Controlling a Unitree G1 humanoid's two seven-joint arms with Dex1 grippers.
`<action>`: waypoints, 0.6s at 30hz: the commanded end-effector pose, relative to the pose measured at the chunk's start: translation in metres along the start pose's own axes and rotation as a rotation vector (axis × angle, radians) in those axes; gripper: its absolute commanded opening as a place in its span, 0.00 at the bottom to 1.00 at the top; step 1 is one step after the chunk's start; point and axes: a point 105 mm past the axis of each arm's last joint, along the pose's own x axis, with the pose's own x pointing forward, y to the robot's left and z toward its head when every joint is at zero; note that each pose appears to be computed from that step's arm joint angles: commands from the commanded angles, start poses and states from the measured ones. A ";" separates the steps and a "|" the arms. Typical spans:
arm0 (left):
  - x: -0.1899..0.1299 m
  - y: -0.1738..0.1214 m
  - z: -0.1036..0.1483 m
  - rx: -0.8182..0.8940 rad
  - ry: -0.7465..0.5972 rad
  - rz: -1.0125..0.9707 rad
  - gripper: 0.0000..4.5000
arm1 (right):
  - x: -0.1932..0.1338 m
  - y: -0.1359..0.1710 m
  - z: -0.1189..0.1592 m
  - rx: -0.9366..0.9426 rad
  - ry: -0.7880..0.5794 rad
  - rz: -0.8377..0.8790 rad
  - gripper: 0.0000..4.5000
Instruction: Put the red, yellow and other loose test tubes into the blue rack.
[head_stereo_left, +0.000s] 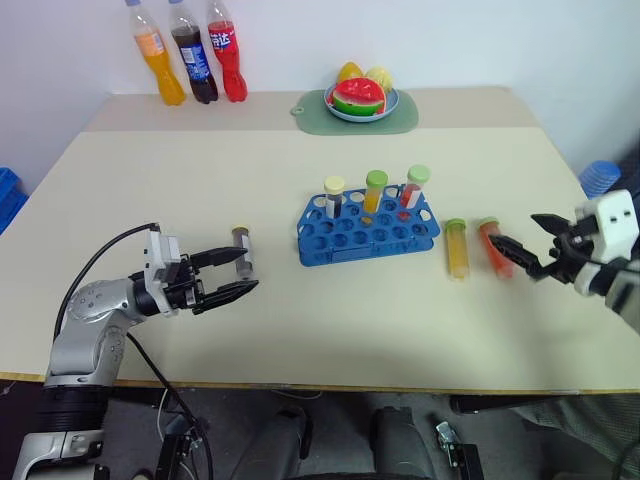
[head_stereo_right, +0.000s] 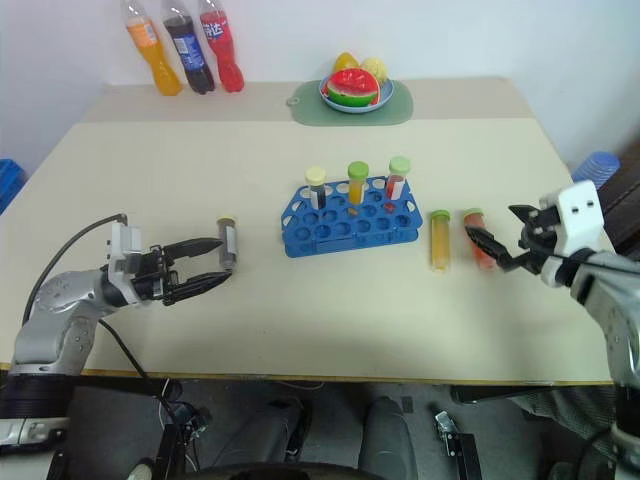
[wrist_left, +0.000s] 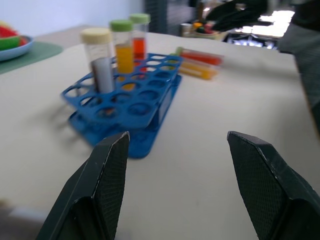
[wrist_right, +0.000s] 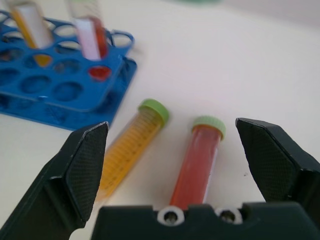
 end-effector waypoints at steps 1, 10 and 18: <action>0.002 -0.005 0.009 0.015 -0.018 -0.023 0.72 | 0.008 -0.017 0.000 0.091 0.135 -0.052 1.00; 0.002 -0.014 0.005 -0.023 -0.005 -0.039 0.72 | 0.035 -0.025 0.009 0.205 0.350 0.009 1.00; -0.002 -0.020 0.008 -0.048 -0.017 -0.029 0.72 | 0.056 -0.029 -0.010 0.207 0.514 0.012 1.00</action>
